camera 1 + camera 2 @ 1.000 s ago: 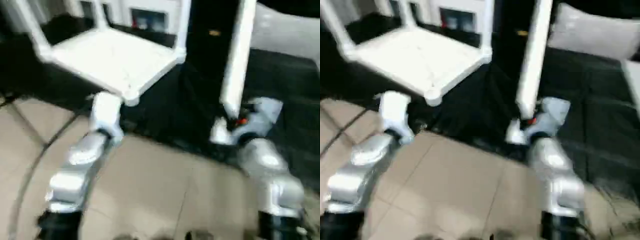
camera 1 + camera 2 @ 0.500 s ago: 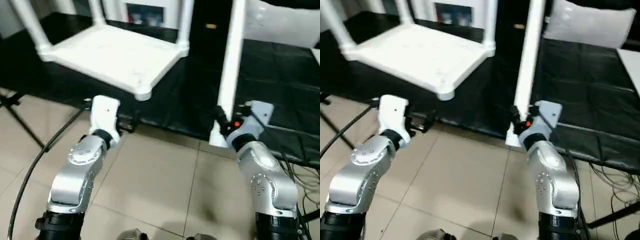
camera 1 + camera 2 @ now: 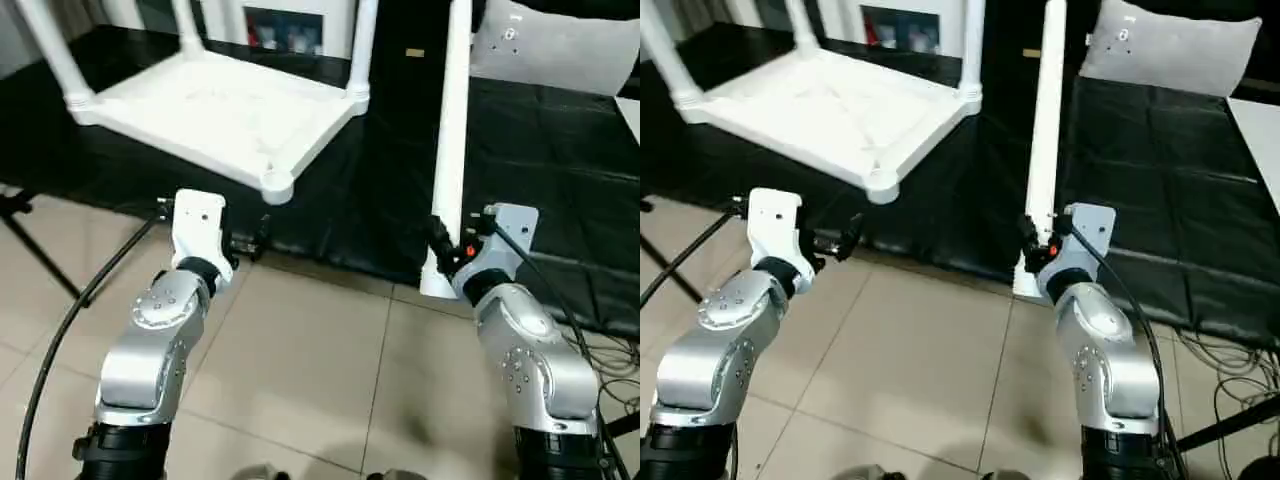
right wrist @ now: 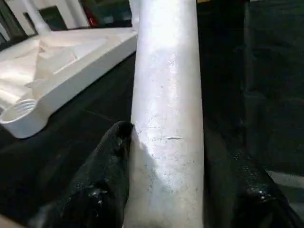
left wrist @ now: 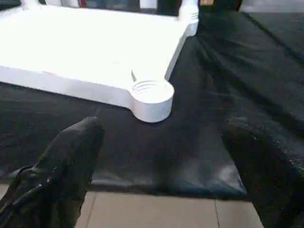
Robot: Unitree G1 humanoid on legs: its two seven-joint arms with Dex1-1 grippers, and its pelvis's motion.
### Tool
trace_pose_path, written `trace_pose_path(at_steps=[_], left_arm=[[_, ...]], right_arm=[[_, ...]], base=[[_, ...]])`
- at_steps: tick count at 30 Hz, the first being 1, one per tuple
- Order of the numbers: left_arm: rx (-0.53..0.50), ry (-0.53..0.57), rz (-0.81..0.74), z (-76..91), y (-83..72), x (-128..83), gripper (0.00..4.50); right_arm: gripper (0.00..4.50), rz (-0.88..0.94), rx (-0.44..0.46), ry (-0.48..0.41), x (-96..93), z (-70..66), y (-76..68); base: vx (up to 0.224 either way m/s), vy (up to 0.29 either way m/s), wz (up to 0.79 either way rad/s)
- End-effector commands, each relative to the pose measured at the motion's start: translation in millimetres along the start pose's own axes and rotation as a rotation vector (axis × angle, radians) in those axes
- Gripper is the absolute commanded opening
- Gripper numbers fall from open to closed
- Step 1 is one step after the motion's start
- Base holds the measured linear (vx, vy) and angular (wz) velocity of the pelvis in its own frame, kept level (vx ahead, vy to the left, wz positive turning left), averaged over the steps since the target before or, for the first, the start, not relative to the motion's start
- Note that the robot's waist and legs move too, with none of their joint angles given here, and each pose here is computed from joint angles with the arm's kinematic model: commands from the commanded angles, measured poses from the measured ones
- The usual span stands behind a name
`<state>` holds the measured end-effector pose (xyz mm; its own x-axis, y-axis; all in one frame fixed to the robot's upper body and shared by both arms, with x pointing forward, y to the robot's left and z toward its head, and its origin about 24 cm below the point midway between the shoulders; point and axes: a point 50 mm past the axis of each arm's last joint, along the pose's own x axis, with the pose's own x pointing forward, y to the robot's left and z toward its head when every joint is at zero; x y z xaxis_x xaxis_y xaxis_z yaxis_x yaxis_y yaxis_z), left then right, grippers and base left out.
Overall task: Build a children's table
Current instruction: Pick table leg
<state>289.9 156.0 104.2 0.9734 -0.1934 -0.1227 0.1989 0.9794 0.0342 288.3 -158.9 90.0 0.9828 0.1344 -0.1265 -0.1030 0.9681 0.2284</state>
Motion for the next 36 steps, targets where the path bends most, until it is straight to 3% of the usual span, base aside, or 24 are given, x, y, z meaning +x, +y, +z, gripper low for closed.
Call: trace_pose_path(at_steps=[1, 20, 28, 36], left_arm=[[-0.006, -0.003, 0.011, 0.8, 1.6, -0.6, 4.5], [0.014, -0.013, -0.008, 1.3, -1.2, 0.0, 4.5], [0.008, -0.015, -0.002, 1.6, 1.9, -0.2, 4.5], [0.006, -0.011, -0.005, 0.9, 1.5, 0.5, 4.5]], right_arm=[[1.86, 0.011, -0.01, -0.012, -1.7, 3.9, 0.7], [1.86, 0.018, -0.023, -0.005, -1.1, 1.8, 0.1], [1.86, 0.026, -0.034, 0.008, 0.0, 0.0, 1.2], [1.86, 0.034, -0.041, -0.007, 0.4, 2.8, 2.4]], base=[[0.144, -0.002, 0.03], [0.13, -0.018, -0.39], [-0.023, -0.049, -0.01], [-0.101, 0.283, -0.07]])
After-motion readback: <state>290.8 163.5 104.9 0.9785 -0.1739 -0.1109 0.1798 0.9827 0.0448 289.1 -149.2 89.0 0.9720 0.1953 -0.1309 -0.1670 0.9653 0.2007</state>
